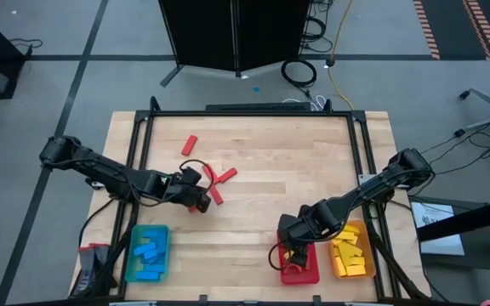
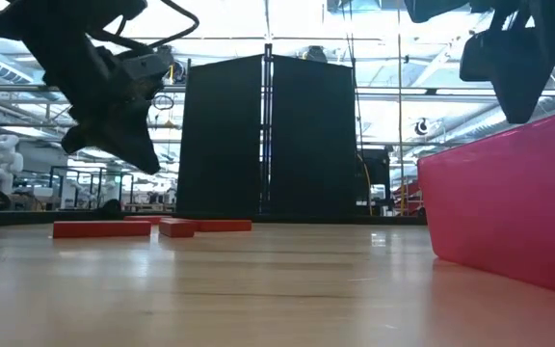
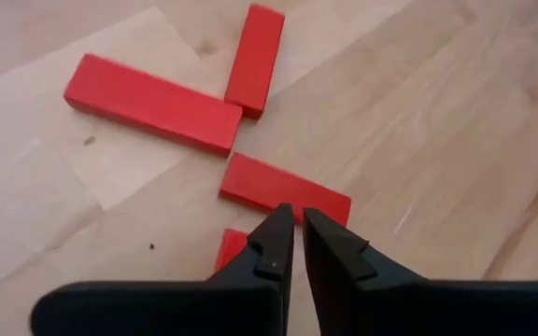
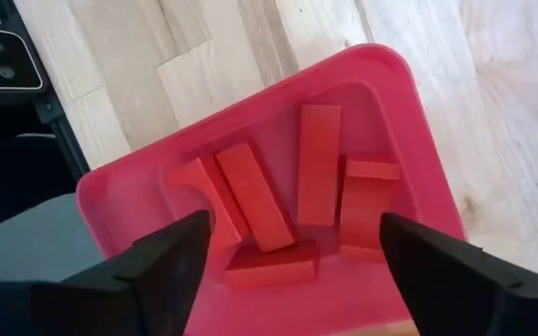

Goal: Sort blocks
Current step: Put the red block into the red bin

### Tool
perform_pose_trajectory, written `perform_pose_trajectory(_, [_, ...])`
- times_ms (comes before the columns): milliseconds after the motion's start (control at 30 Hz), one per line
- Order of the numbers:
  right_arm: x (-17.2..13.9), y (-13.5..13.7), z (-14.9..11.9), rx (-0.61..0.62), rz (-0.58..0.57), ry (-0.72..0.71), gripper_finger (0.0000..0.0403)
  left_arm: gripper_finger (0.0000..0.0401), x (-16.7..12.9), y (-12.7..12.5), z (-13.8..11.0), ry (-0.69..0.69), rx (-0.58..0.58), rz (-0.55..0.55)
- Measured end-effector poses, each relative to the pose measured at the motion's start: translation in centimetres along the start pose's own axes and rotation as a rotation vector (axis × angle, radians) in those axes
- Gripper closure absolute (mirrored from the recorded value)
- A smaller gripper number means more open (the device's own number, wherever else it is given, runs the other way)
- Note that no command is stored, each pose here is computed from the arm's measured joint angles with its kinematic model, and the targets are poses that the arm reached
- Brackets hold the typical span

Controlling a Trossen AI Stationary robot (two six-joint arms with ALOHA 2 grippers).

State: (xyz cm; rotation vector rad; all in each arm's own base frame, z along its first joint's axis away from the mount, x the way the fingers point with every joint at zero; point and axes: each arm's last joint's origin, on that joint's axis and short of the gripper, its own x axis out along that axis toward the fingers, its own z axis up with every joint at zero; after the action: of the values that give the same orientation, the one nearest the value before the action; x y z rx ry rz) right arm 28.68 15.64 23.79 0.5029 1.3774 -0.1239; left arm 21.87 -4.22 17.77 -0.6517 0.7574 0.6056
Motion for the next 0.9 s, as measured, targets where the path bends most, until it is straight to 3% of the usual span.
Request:
perform_pose_trajectory(100, [0.0, 0.0, 0.1, 0.002, -0.001, -0.005, 0.0086, 0.0364, -0.6, 0.1, 1.0, -0.019, 0.004, -0.019])
perform_pose_trajectory(267, [-1.1, -0.6, 0.3, -0.020, 0.005, -0.027, 0.0097, 0.0363, -2.7, -0.1, 4.3, -0.150, 0.008, -0.053])
perform_pose_trajectory(333, [-1.8, -1.1, 0.5, -0.021, 0.002, -0.039, 0.0104, 0.0363, -3.6, 0.4, 5.7, -0.209, -0.014, 0.018])
perform_pose_trajectory(433, [-3.1, -2.1, 0.7, -0.015, -0.031, -0.084, 0.0113, 0.0362, -4.3, 2.6, 7.0, -0.240, -0.062, 0.238])
perform_pose_trajectory(533, [-4.3, -3.2, 1.1, 0.013, -0.078, -0.136, 0.0119, 0.0366, -3.8, 5.6, 7.6, -0.201, -0.102, 0.491])
perform_pose_trajectory(600, [-4.9, -3.9, 1.5, 0.045, -0.101, -0.162, 0.0124, 0.0381, -2.9, 7.3, 7.9, -0.156, -0.122, 0.603])
perform_pose_trajectory(667, [-5.1, -4.5, 1.8, 0.060, -0.114, -0.175, 0.0131, 0.0395, -1.7, 8.4, 8.1, -0.132, -0.131, 0.641])
perform_pose_trajectory(900, [-5.2, -5.1, 2.5, 0.034, -0.118, -0.179, 0.0157, 0.0399, 2.6, 10.2, 9.9, -0.108, -0.159, 0.608])
